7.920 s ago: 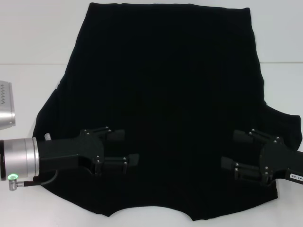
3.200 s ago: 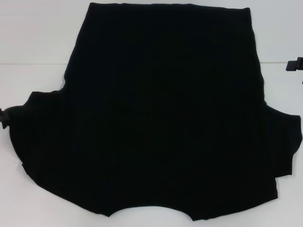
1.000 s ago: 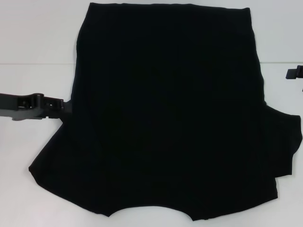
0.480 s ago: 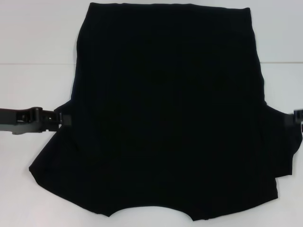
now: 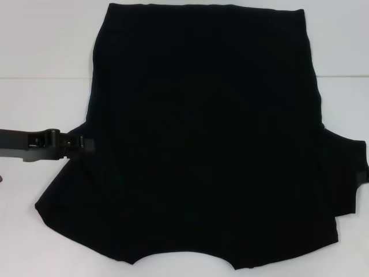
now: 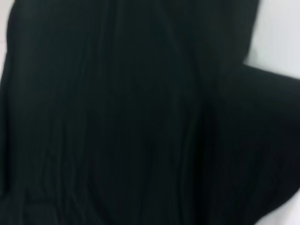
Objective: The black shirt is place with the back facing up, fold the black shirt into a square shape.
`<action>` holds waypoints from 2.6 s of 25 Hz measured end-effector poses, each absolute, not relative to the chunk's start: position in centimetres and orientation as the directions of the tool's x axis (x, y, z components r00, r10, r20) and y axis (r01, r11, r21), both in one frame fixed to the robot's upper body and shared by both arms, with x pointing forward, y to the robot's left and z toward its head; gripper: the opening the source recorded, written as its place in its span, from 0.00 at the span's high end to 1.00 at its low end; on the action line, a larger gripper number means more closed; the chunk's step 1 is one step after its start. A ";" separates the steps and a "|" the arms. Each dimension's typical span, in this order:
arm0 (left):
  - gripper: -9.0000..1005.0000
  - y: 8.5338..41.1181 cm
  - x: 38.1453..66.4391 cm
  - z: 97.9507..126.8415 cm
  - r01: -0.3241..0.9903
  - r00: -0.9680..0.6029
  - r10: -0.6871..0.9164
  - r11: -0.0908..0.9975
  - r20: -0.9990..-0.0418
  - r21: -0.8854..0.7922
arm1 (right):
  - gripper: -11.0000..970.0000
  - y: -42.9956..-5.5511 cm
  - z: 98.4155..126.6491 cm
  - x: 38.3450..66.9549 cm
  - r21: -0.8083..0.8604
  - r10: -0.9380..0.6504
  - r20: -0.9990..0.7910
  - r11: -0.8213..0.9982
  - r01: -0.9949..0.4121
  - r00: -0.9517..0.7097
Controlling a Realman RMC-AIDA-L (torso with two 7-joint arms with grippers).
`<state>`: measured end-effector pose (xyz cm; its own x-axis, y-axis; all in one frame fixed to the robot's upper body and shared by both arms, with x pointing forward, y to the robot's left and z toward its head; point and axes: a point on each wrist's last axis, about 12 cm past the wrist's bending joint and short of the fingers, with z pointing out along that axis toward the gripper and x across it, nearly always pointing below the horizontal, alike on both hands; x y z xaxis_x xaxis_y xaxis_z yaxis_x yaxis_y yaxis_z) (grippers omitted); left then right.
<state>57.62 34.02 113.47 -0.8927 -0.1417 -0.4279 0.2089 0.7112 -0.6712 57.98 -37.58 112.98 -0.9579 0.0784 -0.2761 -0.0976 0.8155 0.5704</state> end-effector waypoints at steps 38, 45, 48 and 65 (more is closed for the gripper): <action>0.46 33.9 57.6 112.8 0.185 -0.892 -0.171 0.708 -0.419 -0.682 | 0.92 -35.4 109.5 58.2 0.527 0.085 -0.233 0.848 -0.052 -0.969; 0.46 34.1 57.5 112.7 0.179 -0.891 -0.178 0.707 -0.417 -0.684 | 0.98 -38.6 110.5 58.2 0.534 0.240 -0.336 0.845 0.025 -0.911; 0.46 34.1 57.5 112.7 0.179 -0.891 -0.179 0.706 -0.417 -0.686 | 0.98 -39.3 111.1 58.4 0.557 0.281 -0.377 0.830 0.026 -0.882; 0.46 34.1 57.7 112.9 0.181 -0.889 -0.182 0.705 -0.421 -0.686 | 0.98 -33.1 113.2 61.3 0.477 -0.084 -0.542 0.788 -0.389 -0.836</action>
